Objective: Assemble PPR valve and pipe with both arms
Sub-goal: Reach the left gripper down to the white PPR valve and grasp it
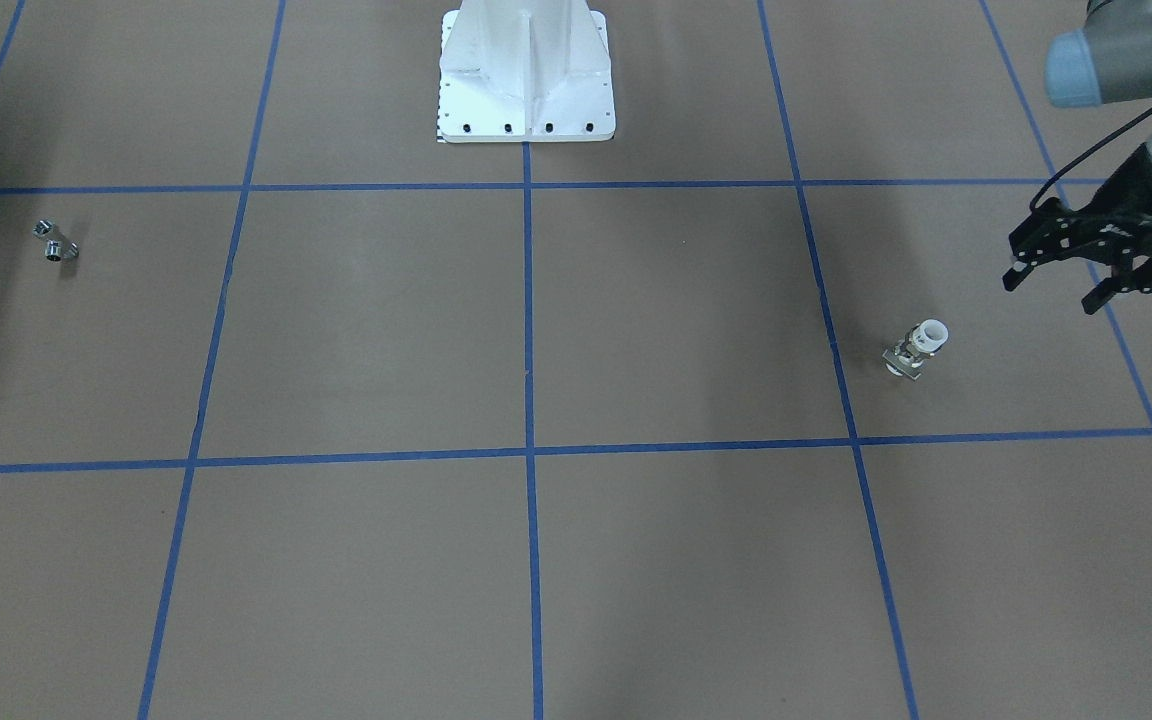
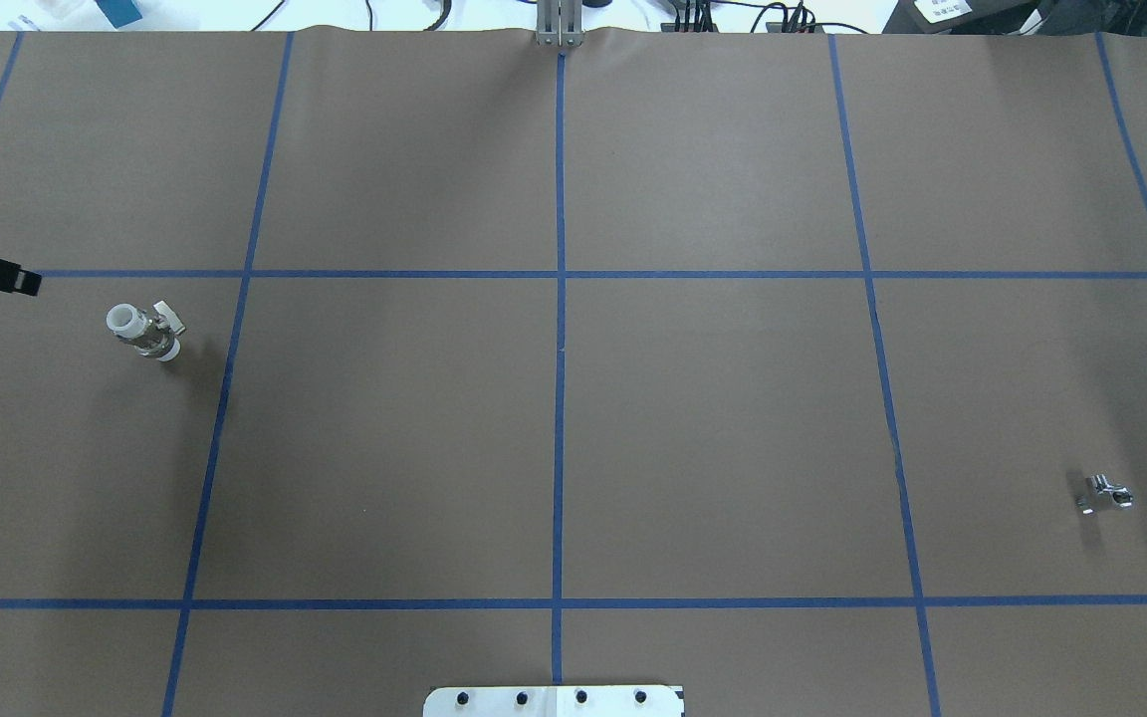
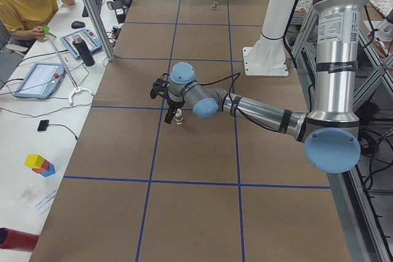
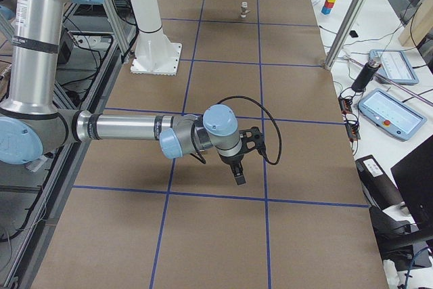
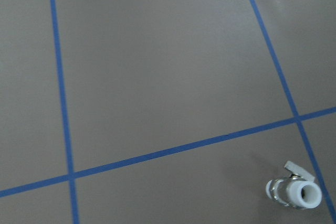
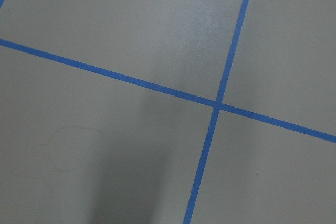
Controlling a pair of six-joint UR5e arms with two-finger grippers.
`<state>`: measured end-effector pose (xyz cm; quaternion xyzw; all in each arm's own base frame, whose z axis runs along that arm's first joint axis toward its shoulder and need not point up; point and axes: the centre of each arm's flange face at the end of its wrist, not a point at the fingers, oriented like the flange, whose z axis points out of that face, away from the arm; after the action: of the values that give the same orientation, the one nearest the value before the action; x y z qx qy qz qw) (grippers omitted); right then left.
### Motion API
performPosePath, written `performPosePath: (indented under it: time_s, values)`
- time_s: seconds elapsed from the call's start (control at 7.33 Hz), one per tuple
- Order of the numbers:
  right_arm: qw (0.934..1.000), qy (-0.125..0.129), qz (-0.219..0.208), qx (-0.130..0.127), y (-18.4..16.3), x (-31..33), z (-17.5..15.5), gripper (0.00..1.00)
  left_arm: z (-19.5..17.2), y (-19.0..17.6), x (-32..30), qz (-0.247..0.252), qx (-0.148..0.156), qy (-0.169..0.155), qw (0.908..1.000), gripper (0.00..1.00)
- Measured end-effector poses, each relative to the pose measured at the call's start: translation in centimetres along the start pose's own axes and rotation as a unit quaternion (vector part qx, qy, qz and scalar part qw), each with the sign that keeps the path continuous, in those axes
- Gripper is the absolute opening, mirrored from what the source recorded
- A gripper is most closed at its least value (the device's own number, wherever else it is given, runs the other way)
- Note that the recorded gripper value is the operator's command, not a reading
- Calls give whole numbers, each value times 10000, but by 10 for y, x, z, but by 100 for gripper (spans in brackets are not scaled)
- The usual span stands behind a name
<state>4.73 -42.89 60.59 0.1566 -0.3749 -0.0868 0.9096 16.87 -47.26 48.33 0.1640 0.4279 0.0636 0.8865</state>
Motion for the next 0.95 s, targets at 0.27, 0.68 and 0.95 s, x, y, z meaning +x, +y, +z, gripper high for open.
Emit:
performPosePath:
  time_s: [0.27,0.68,0.95]
  values:
    - [10000,-2,12,-5,0,1,1,100,50,10,43,-234,-28,-306,9993,100]
    - [10000,-3,28,-19,1,2,2,100,100,-2,68,-269,-176,-383,9987,99]
    - [10000,-3,33,-24,1,2,2,100,108,-1,66,-258,-236,-414,9985,80]
